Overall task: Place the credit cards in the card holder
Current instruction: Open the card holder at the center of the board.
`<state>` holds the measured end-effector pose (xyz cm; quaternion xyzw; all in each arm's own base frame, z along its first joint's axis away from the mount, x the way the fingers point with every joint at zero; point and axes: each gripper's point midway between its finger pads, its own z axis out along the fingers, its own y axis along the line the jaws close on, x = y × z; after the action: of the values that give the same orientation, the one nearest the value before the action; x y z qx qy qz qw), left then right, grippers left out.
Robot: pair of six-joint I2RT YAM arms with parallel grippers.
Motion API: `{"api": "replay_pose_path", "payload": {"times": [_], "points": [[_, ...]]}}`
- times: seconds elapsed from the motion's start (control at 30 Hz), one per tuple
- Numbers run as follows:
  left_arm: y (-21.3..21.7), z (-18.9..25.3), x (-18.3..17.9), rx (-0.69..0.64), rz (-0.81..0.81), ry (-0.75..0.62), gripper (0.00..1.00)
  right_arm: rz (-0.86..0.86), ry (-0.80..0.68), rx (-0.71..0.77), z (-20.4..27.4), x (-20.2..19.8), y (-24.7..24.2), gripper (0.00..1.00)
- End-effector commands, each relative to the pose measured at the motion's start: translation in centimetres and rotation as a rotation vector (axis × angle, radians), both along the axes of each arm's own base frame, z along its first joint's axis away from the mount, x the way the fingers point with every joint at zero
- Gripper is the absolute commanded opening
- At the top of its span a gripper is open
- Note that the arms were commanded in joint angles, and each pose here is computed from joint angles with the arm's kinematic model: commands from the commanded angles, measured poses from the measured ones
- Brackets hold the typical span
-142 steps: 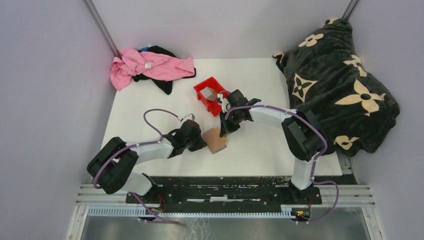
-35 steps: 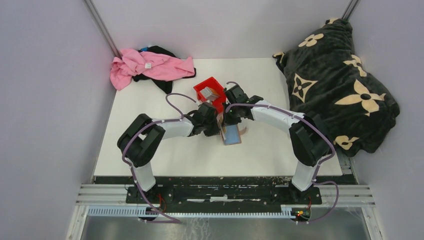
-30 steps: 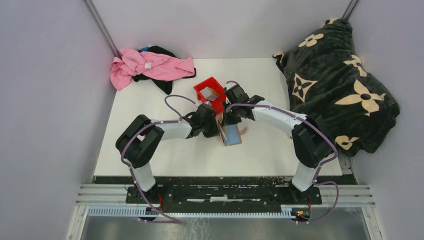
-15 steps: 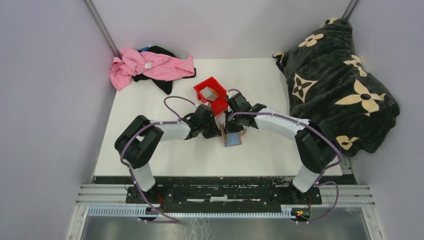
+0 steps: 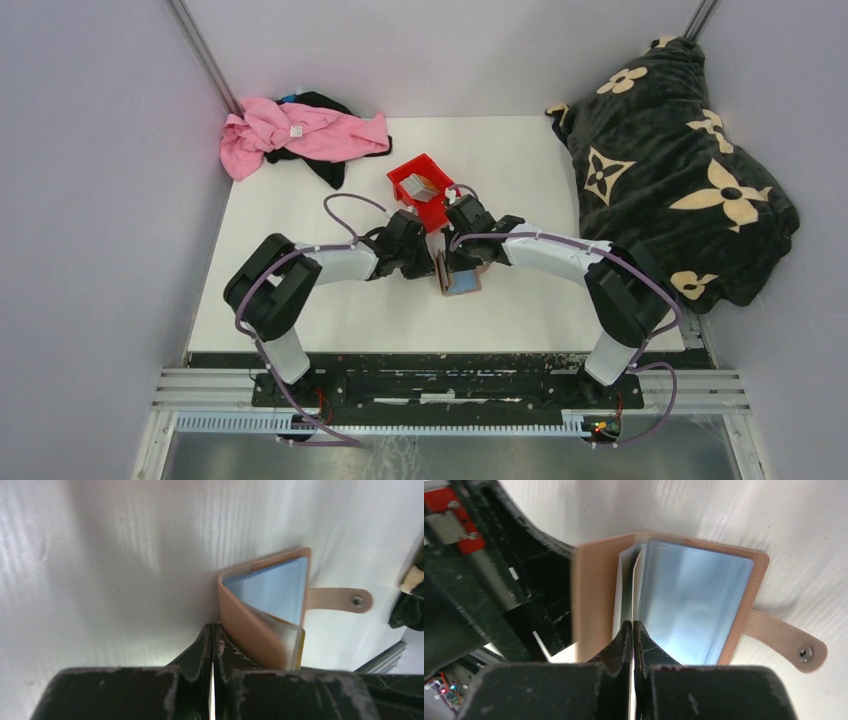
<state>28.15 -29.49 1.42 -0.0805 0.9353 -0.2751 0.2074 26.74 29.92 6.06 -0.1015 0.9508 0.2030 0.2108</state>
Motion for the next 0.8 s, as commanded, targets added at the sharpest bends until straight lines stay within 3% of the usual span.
{"api": "replay_pose_path", "payload": {"times": [0.0,0.23,0.53,0.77], "points": [[4.6,-3.0,-3.4,0.213,-0.002,0.112,0.06,0.022,-0.042,-0.021,-1.3,0.3,1.0,0.01],[5.2,-1.1,-3.6,0.218,0.015,0.104,0.09,0.025,-0.061,-0.106,-2.9,0.3,1.0,0.01],[7.4,5.4,-2.0,0.282,0.105,-0.017,0.13,0.032,-0.094,-0.16,-2.8,0.3,0.6,0.01],[5.7,10.7,-0.5,0.164,0.133,-0.109,0.14,0.038,-0.095,-0.165,-2.9,0.2,0.7,0.01]]}}
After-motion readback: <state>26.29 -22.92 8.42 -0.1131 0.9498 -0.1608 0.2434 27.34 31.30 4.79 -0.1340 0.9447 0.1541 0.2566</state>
